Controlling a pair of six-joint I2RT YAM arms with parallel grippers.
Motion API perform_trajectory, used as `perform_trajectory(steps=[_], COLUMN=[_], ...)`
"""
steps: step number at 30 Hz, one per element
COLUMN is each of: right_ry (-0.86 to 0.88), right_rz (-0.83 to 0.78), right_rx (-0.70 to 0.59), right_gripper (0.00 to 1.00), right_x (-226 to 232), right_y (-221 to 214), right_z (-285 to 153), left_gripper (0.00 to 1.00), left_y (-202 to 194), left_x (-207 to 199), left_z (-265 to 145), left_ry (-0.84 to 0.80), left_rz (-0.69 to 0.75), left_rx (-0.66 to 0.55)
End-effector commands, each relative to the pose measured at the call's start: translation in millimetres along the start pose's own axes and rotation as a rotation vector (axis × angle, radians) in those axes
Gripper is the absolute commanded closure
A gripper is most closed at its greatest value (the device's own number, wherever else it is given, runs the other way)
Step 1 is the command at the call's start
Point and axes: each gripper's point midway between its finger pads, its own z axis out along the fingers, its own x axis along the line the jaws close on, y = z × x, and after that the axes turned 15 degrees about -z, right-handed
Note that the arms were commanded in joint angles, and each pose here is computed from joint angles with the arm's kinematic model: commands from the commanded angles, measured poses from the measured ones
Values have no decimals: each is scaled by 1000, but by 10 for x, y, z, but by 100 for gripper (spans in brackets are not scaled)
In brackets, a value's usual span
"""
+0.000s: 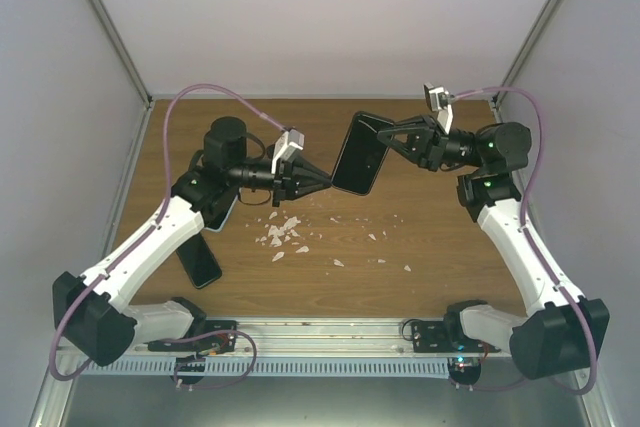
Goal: Take the phone out of the phone case
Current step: Remove the phone case from the phone.
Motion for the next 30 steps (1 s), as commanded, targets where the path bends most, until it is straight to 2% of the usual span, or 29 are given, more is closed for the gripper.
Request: perform_trajectory(steps=[1, 17, 22, 30], right_ry=[91, 138, 137, 145], right_rz=[-8, 14, 12, 39], right_rx=[14, 26, 25, 38], right_gripper=[100, 100, 99, 100], right_x=[367, 490, 491, 474], right_y=[114, 53, 58, -101], right_z=[28, 85, 85, 110], left_gripper=[91, 91, 90, 81], left_y=[123, 202, 219, 362], left_x=[327, 611, 573, 478], left_z=[56, 62, 79, 137], left_ry=[122, 242, 216, 142], left_rz=[42, 11, 9, -21], left_rx=[-34, -71, -71, -92])
